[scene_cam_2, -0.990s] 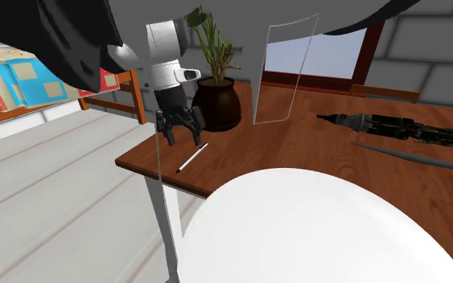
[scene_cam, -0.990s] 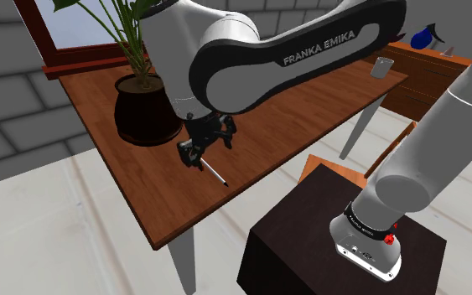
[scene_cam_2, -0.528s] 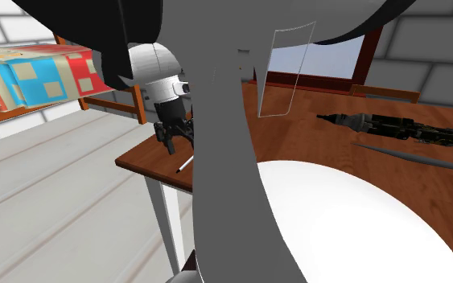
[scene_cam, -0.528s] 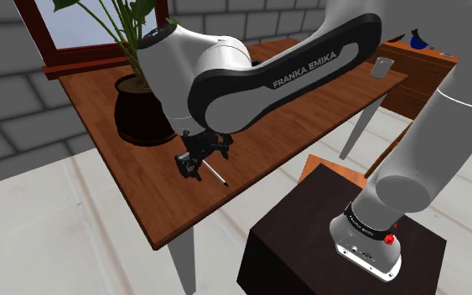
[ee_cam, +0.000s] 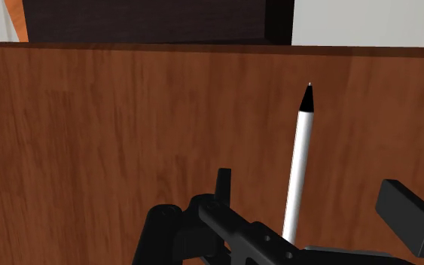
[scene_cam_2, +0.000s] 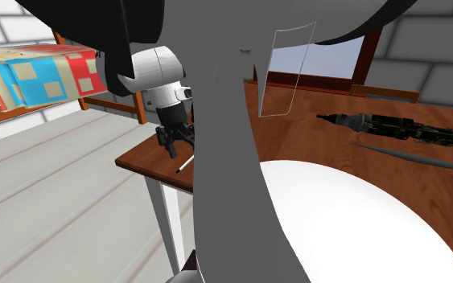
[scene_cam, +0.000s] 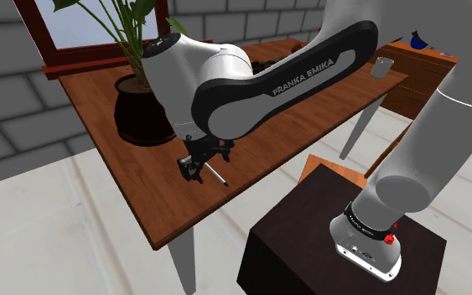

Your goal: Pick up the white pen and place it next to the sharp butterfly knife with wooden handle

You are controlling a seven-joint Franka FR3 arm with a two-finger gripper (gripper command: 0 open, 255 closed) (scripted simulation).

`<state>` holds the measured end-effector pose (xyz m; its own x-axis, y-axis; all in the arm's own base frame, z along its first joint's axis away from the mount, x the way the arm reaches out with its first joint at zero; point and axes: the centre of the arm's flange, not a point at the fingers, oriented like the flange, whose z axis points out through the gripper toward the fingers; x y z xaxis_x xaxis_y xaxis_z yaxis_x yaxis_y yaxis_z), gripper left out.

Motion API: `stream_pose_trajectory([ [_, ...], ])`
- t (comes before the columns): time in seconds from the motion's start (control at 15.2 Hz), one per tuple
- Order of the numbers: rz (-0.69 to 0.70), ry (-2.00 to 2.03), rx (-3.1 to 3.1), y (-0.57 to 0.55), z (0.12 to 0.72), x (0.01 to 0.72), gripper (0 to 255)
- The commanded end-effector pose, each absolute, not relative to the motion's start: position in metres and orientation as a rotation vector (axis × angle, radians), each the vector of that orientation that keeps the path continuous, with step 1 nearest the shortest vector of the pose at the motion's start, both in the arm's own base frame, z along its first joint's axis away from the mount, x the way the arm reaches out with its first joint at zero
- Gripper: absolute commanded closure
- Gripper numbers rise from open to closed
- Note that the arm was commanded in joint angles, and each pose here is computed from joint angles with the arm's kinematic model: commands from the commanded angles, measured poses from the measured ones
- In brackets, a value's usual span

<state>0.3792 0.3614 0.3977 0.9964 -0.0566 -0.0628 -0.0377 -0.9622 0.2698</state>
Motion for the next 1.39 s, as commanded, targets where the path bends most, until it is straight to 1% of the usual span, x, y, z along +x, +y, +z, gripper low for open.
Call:
stream_pose_trajectory([
  [0.0, -0.101, -0.069, 2.867, 0.361, 0.398, 0.379, 0],
  [0.07, -0.101, -0.069, 2.867, 0.361, 0.398, 0.379, 255],
  [0.66, -0.101, -0.069, 2.867, 0.361, 0.398, 0.379, 255],
  [1.32, -0.101, -0.069, 2.867, 0.361, 0.450, 0.379, 255],
])
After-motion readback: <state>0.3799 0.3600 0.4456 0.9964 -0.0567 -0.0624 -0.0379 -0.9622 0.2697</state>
